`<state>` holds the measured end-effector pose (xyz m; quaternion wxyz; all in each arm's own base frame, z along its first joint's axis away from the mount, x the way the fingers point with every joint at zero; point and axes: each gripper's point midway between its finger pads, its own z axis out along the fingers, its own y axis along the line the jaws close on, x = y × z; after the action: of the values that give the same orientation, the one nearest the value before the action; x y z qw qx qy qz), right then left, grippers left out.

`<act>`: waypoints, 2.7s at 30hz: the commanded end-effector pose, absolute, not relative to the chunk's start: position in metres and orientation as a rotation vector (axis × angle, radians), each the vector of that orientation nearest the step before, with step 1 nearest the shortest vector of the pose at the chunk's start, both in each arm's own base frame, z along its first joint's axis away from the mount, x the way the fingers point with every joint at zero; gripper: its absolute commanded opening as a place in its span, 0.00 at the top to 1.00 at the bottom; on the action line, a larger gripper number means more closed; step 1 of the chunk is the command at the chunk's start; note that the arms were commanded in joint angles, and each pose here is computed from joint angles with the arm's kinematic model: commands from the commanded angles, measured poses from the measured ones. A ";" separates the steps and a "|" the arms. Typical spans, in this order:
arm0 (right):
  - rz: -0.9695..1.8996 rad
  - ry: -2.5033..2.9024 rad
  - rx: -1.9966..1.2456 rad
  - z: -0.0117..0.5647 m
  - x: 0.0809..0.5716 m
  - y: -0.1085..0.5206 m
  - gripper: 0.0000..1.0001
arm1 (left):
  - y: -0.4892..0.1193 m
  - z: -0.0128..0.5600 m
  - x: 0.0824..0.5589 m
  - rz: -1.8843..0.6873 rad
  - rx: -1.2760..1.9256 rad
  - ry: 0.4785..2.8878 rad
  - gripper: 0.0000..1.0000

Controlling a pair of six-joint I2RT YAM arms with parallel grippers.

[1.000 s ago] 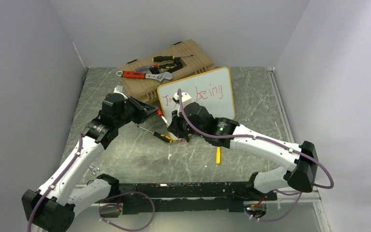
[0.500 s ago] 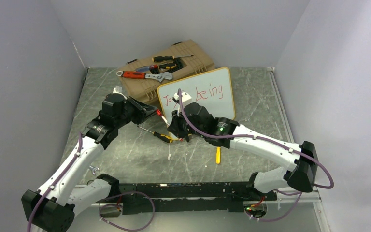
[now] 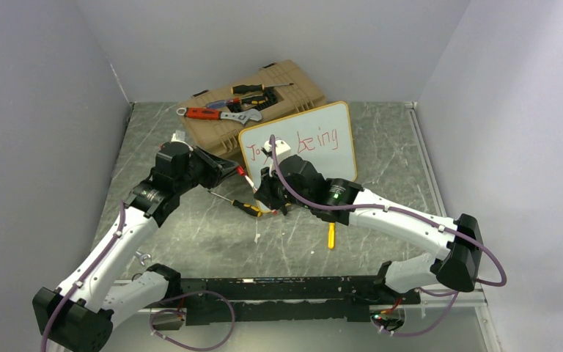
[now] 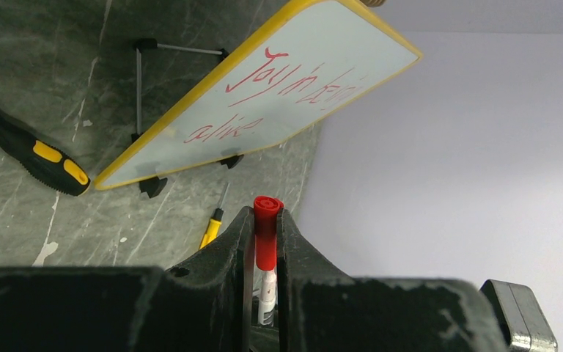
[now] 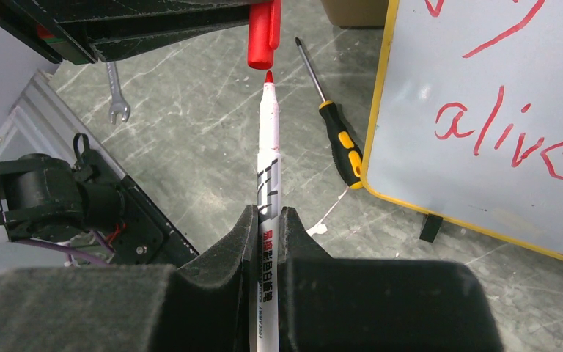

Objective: Write a sentence on the whiteboard
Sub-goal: Close the whiteboard marker at the center of the board.

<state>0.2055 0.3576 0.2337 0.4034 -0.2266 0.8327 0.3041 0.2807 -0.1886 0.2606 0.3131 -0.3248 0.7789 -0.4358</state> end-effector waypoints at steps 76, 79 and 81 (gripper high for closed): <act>0.782 1.937 -0.441 0.291 0.246 0.371 1.00 | -0.212 0.270 0.265 -1.194 -0.702 2.066 1.00; 0.803 1.920 -0.459 0.296 0.245 0.376 1.00 | -0.212 0.267 0.264 -1.197 -0.709 2.067 1.00; 0.820 1.918 -0.482 0.296 0.242 0.378 1.00 | -0.212 0.267 0.264 -1.199 -0.715 2.065 1.00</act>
<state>0.2251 0.3606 0.2386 0.4178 -0.2137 0.8364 0.2832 0.2772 -0.2022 0.2655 0.3407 -0.2914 0.7794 -0.4377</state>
